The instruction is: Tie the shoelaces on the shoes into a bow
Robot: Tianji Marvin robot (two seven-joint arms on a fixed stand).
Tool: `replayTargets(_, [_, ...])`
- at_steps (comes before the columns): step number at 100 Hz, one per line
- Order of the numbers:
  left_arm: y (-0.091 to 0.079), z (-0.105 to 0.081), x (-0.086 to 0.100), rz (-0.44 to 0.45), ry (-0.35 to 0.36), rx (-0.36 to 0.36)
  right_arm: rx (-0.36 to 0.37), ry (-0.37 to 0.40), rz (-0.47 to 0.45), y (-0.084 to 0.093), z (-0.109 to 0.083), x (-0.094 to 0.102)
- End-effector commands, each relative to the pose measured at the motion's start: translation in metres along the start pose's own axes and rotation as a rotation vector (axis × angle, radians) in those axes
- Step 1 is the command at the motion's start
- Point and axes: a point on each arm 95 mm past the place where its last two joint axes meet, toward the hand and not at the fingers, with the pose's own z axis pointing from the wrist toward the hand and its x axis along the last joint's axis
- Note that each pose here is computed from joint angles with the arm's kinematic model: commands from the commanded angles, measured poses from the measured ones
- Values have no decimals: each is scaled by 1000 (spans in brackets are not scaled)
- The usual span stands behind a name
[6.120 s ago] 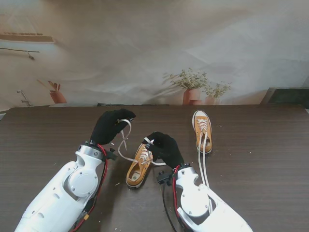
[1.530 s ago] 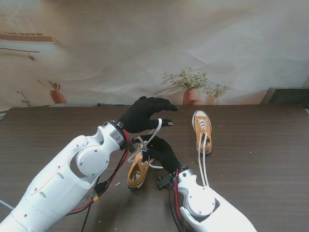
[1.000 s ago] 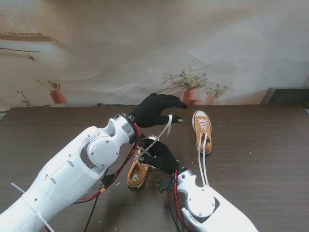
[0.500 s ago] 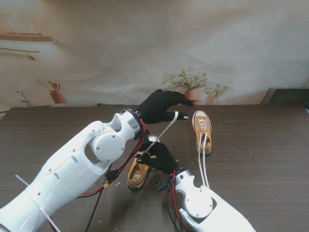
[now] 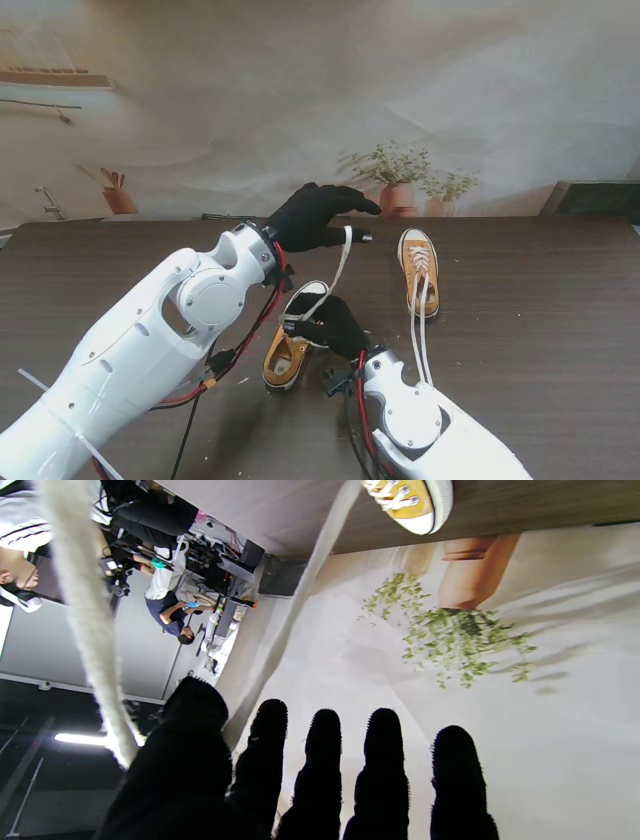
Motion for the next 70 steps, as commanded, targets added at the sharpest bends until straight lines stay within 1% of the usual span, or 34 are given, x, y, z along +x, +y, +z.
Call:
replayTargets(1, [4,-9,-11,7,-35,-25,25,1,-11,2,-1,1])
replayTargets(16, [8,-23,-26,-7,-85,-18,7,2,6,1,-2,0])
replayTargets(37, [17,-48,-50,-41,-164,-11,-29,12,10,0,-4,2])
replayTargets(53, [25,-67,-66,-68,-212,-22,-63,9,17,1,-3,6])
replayTargets(70, [32,-83,-82,-72,-270,-35,-72,-1,34,1,-4,7])
